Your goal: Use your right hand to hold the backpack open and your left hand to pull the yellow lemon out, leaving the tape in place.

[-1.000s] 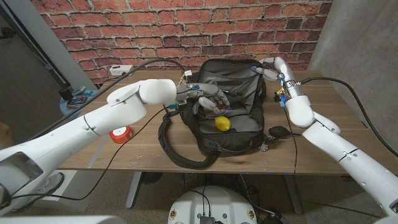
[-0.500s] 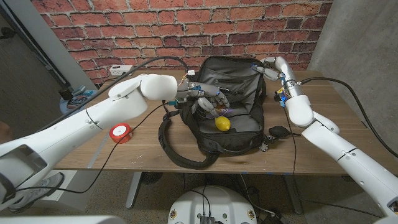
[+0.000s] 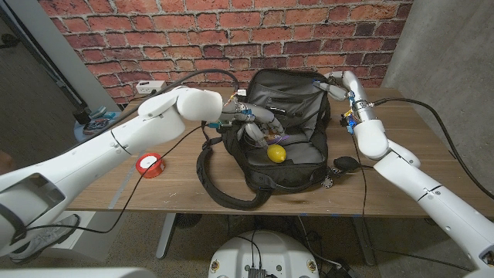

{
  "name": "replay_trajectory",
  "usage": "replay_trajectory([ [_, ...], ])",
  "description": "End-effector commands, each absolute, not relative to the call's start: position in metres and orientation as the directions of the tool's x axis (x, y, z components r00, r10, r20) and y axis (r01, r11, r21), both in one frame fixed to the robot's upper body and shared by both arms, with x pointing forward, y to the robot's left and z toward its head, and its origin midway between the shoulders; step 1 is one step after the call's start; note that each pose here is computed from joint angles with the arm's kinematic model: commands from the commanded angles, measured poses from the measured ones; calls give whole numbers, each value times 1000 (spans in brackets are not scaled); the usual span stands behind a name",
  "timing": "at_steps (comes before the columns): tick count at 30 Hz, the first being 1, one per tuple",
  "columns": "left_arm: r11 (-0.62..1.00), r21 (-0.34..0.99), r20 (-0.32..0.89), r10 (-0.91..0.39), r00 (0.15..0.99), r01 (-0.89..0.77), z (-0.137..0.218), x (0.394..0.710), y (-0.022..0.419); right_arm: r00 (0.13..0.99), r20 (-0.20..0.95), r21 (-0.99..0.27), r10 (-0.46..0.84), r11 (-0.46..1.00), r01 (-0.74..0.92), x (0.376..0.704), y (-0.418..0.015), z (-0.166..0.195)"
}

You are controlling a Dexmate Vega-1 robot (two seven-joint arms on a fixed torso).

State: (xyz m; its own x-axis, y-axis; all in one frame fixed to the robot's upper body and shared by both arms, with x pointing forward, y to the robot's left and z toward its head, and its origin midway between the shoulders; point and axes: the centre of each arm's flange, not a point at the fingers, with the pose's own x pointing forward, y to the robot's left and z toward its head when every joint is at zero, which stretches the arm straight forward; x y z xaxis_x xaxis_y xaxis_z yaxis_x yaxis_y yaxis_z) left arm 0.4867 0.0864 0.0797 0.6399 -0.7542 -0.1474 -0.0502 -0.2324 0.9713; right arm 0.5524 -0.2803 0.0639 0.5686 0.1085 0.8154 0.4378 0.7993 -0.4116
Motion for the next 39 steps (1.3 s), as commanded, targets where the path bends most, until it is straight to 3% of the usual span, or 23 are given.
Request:
replay_trajectory([
  [1,-290,954,-171,-745,645,-82,77,494,84,570,817,-392,90,812,433,552,-281,63],
  [39,-383,905,-198,-764,614,-185,52,509,72,582,812,-356,54,835,419,550,-282,52],
])
